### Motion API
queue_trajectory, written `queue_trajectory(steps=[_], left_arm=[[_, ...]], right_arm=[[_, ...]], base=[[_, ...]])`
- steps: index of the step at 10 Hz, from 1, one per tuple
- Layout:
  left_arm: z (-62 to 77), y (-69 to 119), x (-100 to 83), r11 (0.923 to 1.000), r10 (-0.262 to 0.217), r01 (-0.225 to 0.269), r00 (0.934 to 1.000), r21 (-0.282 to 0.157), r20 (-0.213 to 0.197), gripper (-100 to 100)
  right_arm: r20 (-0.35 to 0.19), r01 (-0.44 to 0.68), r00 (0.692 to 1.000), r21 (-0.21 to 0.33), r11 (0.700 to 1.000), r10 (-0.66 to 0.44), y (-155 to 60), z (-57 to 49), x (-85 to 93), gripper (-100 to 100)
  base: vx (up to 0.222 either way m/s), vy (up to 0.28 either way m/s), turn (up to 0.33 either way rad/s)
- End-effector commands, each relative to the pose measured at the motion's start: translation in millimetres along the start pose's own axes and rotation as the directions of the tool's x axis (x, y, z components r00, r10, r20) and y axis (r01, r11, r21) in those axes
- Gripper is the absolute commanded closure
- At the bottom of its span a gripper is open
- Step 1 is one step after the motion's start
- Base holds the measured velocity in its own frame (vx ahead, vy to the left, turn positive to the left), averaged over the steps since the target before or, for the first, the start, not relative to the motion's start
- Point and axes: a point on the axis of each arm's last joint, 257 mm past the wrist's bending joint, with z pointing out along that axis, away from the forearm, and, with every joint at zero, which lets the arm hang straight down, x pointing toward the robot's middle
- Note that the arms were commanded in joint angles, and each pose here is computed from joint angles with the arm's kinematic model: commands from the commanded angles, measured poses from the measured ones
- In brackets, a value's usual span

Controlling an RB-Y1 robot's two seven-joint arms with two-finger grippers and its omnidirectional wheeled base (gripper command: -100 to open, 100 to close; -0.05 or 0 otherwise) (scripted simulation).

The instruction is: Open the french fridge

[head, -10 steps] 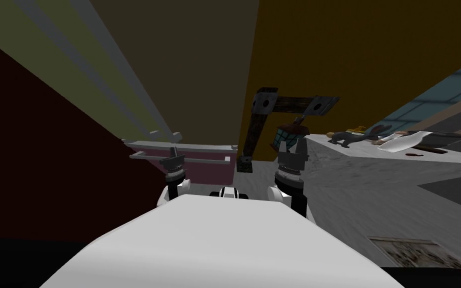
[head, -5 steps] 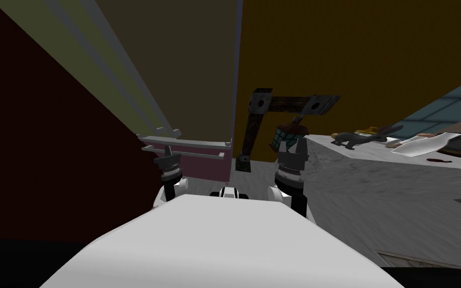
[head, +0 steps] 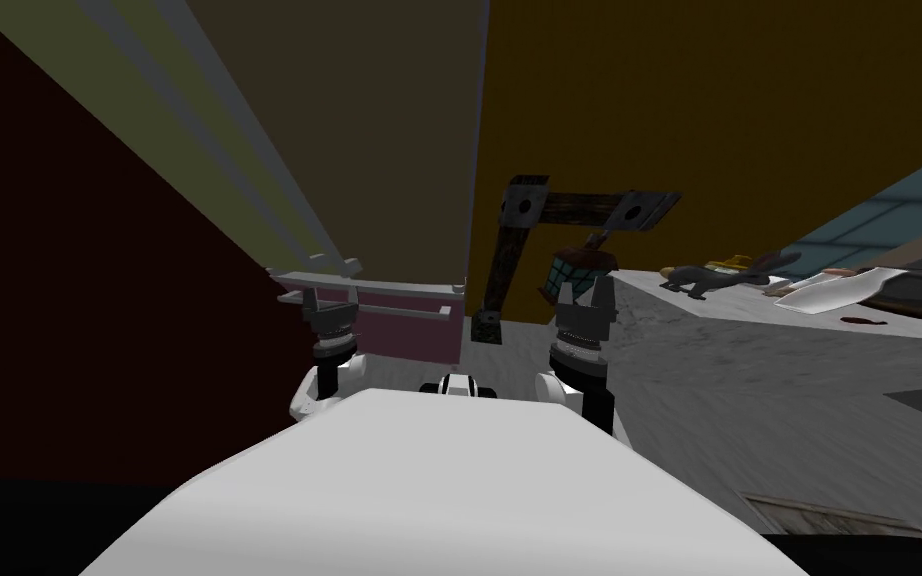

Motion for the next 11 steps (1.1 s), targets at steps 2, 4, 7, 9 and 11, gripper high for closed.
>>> queue_trajectory(steps=[2, 4, 7, 9, 11], left_arm=[[2.2, 6.1, 10.5, 0.9989, -0.046, 0.046, 0.9980, -0.009, -0.042, -100], [-0.8, 10.7, 17.4, 0.9964, -0.085, 0.084, 0.9958, -0.011, -0.036, -100], [-2.7, 18.2, 30.7, 0.9887, -0.150, 0.149, 0.9871, -0.019, -0.056, -100], [-8.9, 22.5, 38.2, 0.9807, -0.196, 0.196, 0.9806, -0.008, -0.013, -100], [-12.2, 24.2, 40.9, 0.9770, -0.213, 0.213, 0.9768, 0.000, 0.016, -100]], right_arm=[[0.000, 0.000, 1.000, 0.000, 1.000, 0.000, 0, 0.0, 0.0, 0], [0.000, 0.000, 1.000, 0.000, 1.000, 0.000, 0, 0.0, 0.0, 0], [0.000, 0.000, 1.000, 0.000, 1.000, 0.000, 0, 0.0, 0.0, 0], [0.000, 0.000, 1.000, 0.000, 1.000, 0.000, 0, 0.0, 0.0, 0], [0.000, 0.000, 1.000, 0.000, 1.000, 0.000, 0, 0.0, 0.0, 0]], base=[[0.066, 0.127, -0.125], [0.045, 0.175, -0.109], [0.079, 0.196, -0.143], [0.040, 0.153, -0.085], [0.012, 0.060, -0.023]])
